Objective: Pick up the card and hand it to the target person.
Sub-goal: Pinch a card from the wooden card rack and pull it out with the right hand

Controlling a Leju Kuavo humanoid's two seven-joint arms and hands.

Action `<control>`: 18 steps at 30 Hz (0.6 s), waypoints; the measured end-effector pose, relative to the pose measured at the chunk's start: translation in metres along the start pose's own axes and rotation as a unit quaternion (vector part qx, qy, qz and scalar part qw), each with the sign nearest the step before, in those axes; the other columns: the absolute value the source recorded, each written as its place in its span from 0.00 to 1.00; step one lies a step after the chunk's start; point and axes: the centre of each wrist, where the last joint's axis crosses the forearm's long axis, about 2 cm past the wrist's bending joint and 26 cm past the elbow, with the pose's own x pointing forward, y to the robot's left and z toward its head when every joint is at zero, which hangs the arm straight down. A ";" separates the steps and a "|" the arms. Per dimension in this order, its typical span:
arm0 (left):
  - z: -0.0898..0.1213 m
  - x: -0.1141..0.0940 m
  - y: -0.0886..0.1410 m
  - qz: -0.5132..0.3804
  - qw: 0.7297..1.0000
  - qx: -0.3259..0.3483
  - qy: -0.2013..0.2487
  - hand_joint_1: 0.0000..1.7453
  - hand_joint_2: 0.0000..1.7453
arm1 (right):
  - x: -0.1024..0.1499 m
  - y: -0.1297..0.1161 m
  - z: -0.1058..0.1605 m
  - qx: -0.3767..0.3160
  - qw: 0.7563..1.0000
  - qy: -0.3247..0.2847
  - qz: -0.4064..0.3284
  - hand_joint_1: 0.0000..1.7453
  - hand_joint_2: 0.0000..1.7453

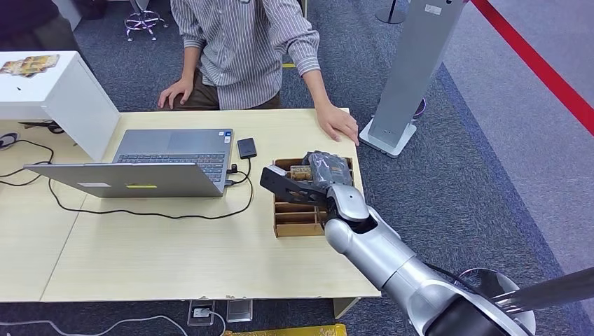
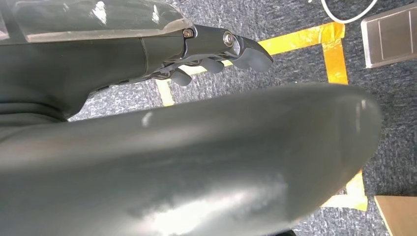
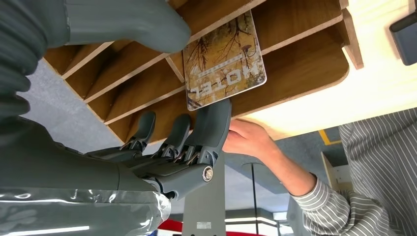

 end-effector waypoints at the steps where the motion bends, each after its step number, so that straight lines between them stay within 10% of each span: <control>1: 0.000 0.000 0.000 0.001 1.000 0.000 0.000 0.00 0.00 | 0.000 0.000 0.000 0.001 1.000 0.000 0.000 0.47 1.00; 8: 0.000 0.000 0.000 0.001 1.000 0.000 -0.001 0.00 0.00 | 0.000 0.002 -0.001 0.003 1.000 -0.001 0.002 0.53 1.00; 18: 0.000 0.000 0.000 0.001 1.000 0.001 -0.001 0.00 0.00 | 0.003 -0.002 -0.003 -0.006 1.000 -0.005 0.002 0.94 1.00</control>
